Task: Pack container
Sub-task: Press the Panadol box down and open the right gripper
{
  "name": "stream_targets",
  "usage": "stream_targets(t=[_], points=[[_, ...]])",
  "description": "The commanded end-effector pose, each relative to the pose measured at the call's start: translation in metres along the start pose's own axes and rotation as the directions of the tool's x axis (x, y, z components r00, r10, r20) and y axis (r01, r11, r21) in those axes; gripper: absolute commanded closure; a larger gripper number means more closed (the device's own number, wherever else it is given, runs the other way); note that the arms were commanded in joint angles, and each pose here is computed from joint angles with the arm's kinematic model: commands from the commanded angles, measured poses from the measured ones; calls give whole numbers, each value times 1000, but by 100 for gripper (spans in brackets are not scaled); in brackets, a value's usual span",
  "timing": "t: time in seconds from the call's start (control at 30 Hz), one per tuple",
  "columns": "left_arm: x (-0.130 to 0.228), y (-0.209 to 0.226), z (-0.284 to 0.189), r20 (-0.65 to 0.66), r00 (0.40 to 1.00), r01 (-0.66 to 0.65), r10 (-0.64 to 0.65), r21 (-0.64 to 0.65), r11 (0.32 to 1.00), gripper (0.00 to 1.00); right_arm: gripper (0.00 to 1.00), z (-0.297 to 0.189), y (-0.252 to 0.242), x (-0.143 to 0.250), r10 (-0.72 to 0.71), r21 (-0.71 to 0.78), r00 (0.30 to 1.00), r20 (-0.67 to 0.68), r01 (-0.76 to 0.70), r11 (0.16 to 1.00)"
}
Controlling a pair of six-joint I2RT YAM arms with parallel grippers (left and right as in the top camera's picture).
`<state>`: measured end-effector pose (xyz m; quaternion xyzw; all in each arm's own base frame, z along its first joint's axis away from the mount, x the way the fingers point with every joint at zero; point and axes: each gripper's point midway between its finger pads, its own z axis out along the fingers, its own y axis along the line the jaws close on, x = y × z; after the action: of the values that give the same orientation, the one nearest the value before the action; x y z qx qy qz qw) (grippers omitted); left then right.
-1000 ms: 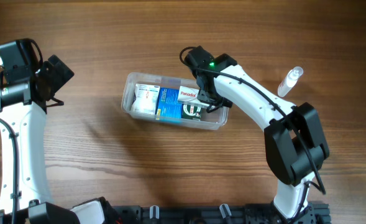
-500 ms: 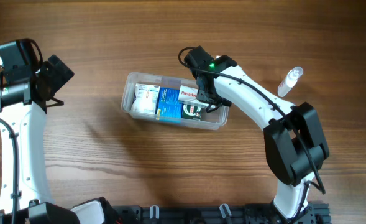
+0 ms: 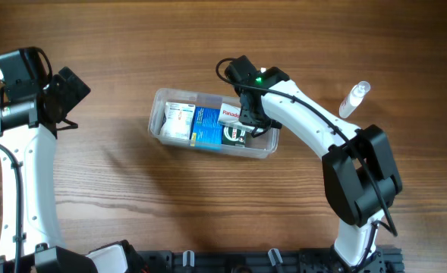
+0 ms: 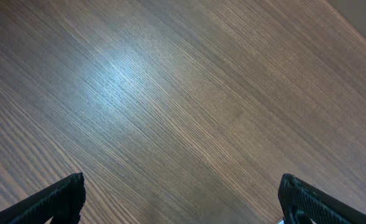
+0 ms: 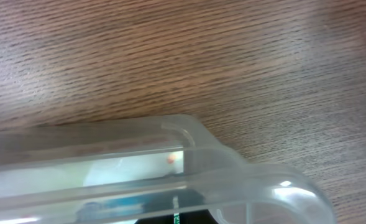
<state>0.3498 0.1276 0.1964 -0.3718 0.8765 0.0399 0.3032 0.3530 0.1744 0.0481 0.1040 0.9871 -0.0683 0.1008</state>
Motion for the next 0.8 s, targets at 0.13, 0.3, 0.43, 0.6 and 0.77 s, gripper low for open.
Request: stream_targets(t=[0.13, 0.3, 0.43, 0.6, 0.77], points=[[-2, 1, -3, 10, 1000, 0, 0, 3, 1000, 0, 96, 1, 29, -1, -100, -123, 995, -15, 97, 988], [-2, 1, -3, 10, 1000, 0, 0, 3, 1000, 0, 96, -3, 35, -4, -127, -150, 992, -5, 125, 981], [-2, 1, -3, 10, 1000, 0, 0, 4, 1000, 0, 96, -11, 46, -8, -157, -200, 988, 6, 155, 968], [-2, 1, -3, 10, 1000, 0, 0, 4, 1000, 0, 96, -21, 70, -9, -222, -323, 975, 23, 217, 921], [-2, 1, -3, 10, 1000, 0, 0, 3, 1000, 0, 96, -35, 62, -19, -206, -278, 977, 50, 211, 937]])
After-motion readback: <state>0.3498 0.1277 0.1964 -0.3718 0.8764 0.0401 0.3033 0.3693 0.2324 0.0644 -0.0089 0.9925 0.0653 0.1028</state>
